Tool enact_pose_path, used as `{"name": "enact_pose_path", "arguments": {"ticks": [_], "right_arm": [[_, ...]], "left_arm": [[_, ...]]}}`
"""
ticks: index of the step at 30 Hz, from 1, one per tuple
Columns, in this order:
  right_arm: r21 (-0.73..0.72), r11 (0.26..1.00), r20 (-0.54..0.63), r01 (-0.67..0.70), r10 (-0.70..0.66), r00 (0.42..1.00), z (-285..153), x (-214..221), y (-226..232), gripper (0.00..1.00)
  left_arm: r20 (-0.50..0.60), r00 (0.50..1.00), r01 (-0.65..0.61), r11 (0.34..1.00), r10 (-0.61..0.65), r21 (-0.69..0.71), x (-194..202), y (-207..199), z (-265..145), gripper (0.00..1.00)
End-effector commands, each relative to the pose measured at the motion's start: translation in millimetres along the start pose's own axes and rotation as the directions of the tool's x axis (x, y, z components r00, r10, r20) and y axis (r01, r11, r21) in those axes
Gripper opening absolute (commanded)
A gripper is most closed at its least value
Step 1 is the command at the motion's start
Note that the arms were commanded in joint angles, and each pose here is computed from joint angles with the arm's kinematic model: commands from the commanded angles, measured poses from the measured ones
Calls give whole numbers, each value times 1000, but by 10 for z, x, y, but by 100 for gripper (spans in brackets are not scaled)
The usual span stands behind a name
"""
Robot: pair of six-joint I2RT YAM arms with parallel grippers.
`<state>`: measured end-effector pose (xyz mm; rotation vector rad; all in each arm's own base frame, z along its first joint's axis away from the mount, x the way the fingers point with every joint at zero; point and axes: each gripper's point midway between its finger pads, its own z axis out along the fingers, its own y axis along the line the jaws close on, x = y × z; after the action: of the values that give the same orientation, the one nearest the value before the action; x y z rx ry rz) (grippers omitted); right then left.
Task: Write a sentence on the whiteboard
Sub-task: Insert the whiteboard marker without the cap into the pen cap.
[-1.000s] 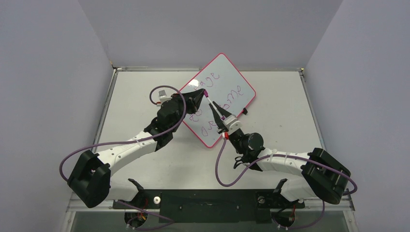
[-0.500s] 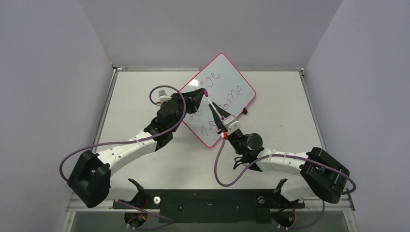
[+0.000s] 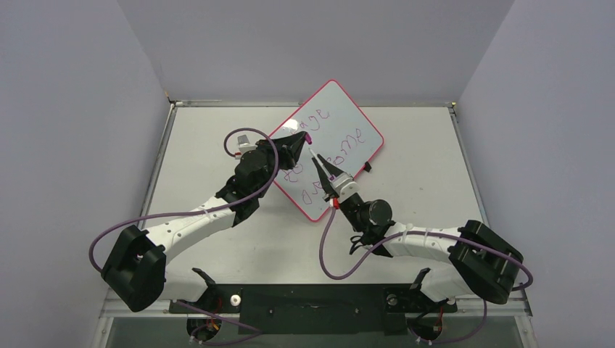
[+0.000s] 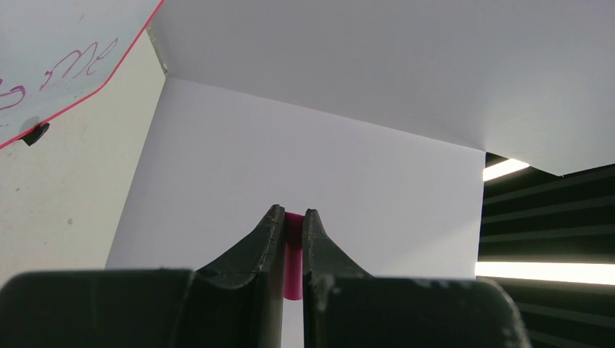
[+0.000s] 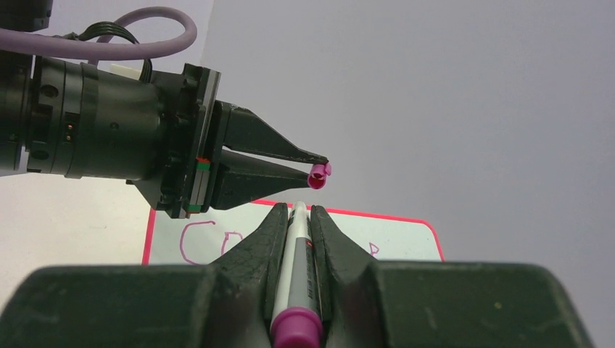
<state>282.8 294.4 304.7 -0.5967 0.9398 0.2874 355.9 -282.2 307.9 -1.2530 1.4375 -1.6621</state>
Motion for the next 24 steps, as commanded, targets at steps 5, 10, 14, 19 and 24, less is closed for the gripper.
{"name": "enact_pose_path", "arguments": {"ticks": [5, 10, 14, 19, 24], "right_arm": [[34, 999, 101, -17, 13, 995, 48, -382, -118, 0], [41, 999, 107, -12, 7, 994, 79, -412, -134, 0], [48, 999, 105, -7, 2, 994, 86, -403, -140, 0], [58, 998, 108, -6, 0, 994, 87, -428, -171, 0], [63, 998, 107, -4, -3, 994, 86, -426, -180, 0]], "left_arm": [[-21, 999, 32, 997, -31, 65, 27, -193, -7, 0], [-20, 999, 35, 997, -34, 67, 20, -201, -17, 0], [-21, 999, 36, 997, -35, 70, 23, -213, -21, 0], [-15, 999, 36, 997, -35, 68, 8, -198, -20, 0], [-21, 999, 38, 997, -36, 69, 21, -202, -14, 0]]}}
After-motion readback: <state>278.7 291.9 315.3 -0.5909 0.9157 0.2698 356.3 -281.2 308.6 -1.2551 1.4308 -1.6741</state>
